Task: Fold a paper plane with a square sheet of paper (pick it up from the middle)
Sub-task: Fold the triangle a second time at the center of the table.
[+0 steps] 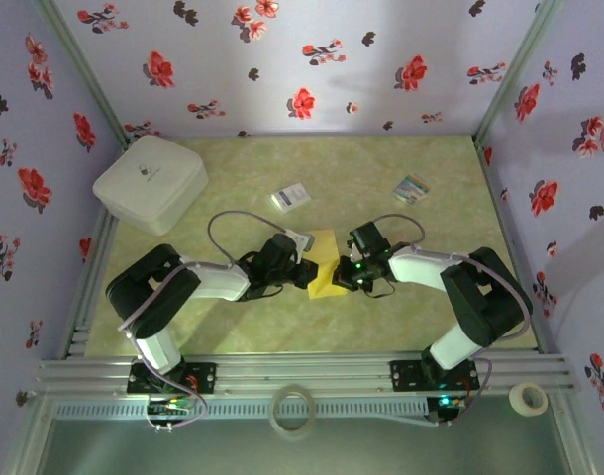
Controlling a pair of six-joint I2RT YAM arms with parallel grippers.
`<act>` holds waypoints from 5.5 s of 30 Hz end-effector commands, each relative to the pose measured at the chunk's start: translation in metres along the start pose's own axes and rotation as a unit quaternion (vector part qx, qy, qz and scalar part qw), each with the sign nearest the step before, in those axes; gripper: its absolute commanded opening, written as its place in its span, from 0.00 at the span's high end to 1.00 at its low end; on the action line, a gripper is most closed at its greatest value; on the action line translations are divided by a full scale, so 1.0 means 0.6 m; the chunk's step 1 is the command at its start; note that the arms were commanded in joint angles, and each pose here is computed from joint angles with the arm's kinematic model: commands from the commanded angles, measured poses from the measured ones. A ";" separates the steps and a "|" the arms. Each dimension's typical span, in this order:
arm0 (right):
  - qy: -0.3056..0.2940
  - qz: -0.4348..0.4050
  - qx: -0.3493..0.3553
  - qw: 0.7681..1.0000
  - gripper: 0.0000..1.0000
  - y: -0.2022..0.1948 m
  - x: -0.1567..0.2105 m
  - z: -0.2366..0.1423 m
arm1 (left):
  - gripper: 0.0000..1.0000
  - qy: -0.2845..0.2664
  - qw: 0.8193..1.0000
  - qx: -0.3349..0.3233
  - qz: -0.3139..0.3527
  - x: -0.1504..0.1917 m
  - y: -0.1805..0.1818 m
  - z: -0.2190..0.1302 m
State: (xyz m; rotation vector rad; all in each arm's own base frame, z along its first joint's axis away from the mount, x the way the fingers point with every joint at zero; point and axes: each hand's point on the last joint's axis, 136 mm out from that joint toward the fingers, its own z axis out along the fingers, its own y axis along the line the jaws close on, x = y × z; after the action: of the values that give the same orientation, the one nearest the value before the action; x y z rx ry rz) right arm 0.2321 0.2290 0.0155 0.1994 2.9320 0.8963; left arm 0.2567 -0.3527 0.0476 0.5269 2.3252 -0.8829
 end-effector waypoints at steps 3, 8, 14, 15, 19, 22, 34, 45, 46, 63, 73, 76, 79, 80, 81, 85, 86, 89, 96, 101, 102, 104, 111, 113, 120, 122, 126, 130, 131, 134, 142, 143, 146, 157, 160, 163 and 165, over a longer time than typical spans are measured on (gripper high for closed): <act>0.022 0.017 0.053 0.998 0.97 -0.046 0.020 0.003 | 0.99 -0.030 0.998 -0.023 0.056 -0.028 0.012 0.005; 0.023 0.016 0.049 0.998 0.97 -0.044 0.019 0.005 | 0.98 -0.039 0.996 -0.025 0.072 -0.034 0.016 0.010; 0.025 0.017 0.047 0.998 0.97 -0.043 0.020 0.006 | 0.97 -0.033 0.996 -0.034 0.074 -0.034 0.024 0.018; 0.025 0.016 0.046 0.999 0.97 -0.042 0.020 0.005 | 0.97 -0.031 0.996 -0.035 0.074 -0.032 0.025 0.019; 0.025 0.017 0.046 0.998 0.97 -0.042 0.021 0.006 | 0.97 -0.029 0.996 -0.041 0.072 -0.028 0.031 0.021; 0.025 0.016 0.046 0.998 0.97 -0.042 0.021 0.006 | 0.97 -0.022 0.996 -0.045 0.068 -0.025 0.034 0.023; 0.023 0.016 0.046 0.999 0.96 -0.041 0.019 0.004 | 0.97 0.011 0.997 -0.060 0.049 0.007 0.053 0.032; 0.009 0.004 0.013 1.000 0.93 -0.008 0.005 -0.008 | 0.97 0.035 0.998 -0.053 0.020 0.040 0.059 0.032; 0.009 0.004 0.011 1.000 0.93 -0.006 0.004 -0.009 | 0.98 0.035 0.998 -0.053 0.019 0.041 0.060 0.032; -0.070 0.062 -0.105 0.990 0.97 0.061 -0.051 -0.047 | 0.99 0.045 0.998 -0.046 -0.002 0.055 0.062 0.038; -0.061 0.081 -0.155 0.983 0.99 0.094 -0.074 -0.023 | 0.99 0.045 0.998 -0.045 -0.008 0.054 0.062 0.040; -0.055 0.085 -0.152 0.983 0.99 0.088 -0.073 -0.012 | 0.99 0.047 0.998 -0.045 -0.007 0.055 0.062 0.040; -0.046 0.086 -0.154 0.983 0.99 0.086 -0.070 -0.002 | 1.00 0.046 0.998 -0.045 -0.007 0.054 0.062 0.040; -0.041 0.087 -0.157 0.983 0.99 0.084 -0.067 0.003 | 1.00 0.047 0.998 -0.045 -0.007 0.055 0.062 0.040; -0.038 0.089 -0.158 0.983 0.99 0.083 -0.066 0.007 | 1.00 0.047 0.998 -0.045 -0.007 0.054 0.063 0.040; -0.041 0.092 -0.149 0.984 0.99 0.067 -0.063 0.016 | 1.00 0.047 0.998 -0.045 -0.006 0.052 0.062 0.038; -0.038 0.096 -0.142 0.984 0.99 0.058 -0.061 0.021 | 1.00 0.049 0.998 -0.045 -0.006 0.053 0.061 0.038; -0.040 0.106 -0.129 0.985 0.99 0.037 -0.056 0.031 | 1.00 0.053 0.998 -0.045 -0.005 0.055 0.062 0.038; -0.045 0.118 -0.123 0.984 0.99 0.018 -0.053 0.035 | 1.00 0.063 0.997 -0.043 -0.008 0.059 0.063 0.041; -0.056 0.092 -0.129 0.986 0.97 0.046 -0.069 0.001 | 1.00 0.068 0.997 -0.045 -0.008 0.060 0.065 0.039; -0.059 0.085 -0.126 0.987 0.97 0.049 -0.074 -0.006 | 1.00 0.068 0.997 -0.045 -0.008 0.059 0.065 0.039; -0.063 0.078 -0.122 0.987 0.96 0.049 -0.081 -0.013 | 1.00 0.068 0.997 -0.045 -0.007 0.059 0.065 0.039; -0.058 0.097 -0.099 0.989 0.97 0.019 -0.091 0.005 | 1.00 0.069 0.997 -0.044 -0.006 0.057 0.064 0.039; -0.059 0.111 -0.071 0.990 0.98 -0.005 -0.088 0.013 | 1.00 0.070 0.997 -0.044 -0.006 0.058 0.064 0.039; -0.063 0.139 -0.046 0.987 0.98 -0.034 -0.090 0.012 | 1.00 0.074 0.996 -0.047 -0.005 0.062 0.067 0.038; -0.069 0.128 -0.069 0.987 0.97 -0.009 -0.101 -0.004 | 1.00 0.075 0.996 -0.048 -0.006 0.062 0.068 0.037; -0.077 0.103 -0.109 0.986 0.97 0.035 -0.124 -0.032 | 1.00 0.075 0.996 -0.048 -0.005 0.061 0.068 0.037; -0.071 0.106 -0.094 0.987 0.98 0.022 -0.128 -0.021 | 1.00 0.076 0.996 -0.047 -0.004 0.061 0.068 0.037; -0.067 0.111 -0.091 0.987 0.98 0.015 -0.126 -0.015 | 1.00 0.077 0.996 -0.047 -0.004 0.061 0.067 0.037; -0.064 0.123 -0.082 0.987 0.98 -0.003 -0.120 0.001 | 1.00 0.078 0.996 -0.047 -0.005 0.063 0.068 0.036; -0.083 0.160 -0.033 0.983 0.98 -0.067 -0.121 0.008 | 1.00 0.078 0.996 -0.047 -0.004 0.063 0.068 0.035; -0.085 0.168 -0.032 0.982 0.98 -0.072 -0.123 0.006 | 1.00 0.078 0.996 -0.047 -0.005 0.063 0.068 0.035; -0.100 0.170 -0.065 0.978 0.97 -0.056 -0.139 -0.010 | 1.00 0.080 0.996 -0.047 -0.005 0.065 0.069 0.035; -0.076 0.096 -0.122 0.985 0.96 0.033 -0.119 -0.048 | 1.00 0.081 0.996 -0.043 -0.003 0.064 0.065 0.034; -0.053 0.082 -0.122 0.988 0.97 0.051 -0.098 -0.029 | 1.00 0.080 0.996 -0.042 -0.003 0.063 0.064 0.034; -0.040 0.076 -0.120 0.989 0.97 0.061 -0.087 -0.014 | 1.00 0.081 0.996 -0.042 -0.003 0.064 0.065 0.035; -0.034 0.080 -0.113 0.990 0.97 0.056 -0.082 -0.002 | 1.00 0.082 0.996 -0.042 -0.003 0.064 0.065 0.035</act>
State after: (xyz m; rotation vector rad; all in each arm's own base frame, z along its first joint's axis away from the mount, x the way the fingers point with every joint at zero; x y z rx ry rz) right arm 0.2848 0.2440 0.0418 0.4463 2.7281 1.2065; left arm 0.2701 -0.3516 0.0218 0.5391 2.3781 -0.8459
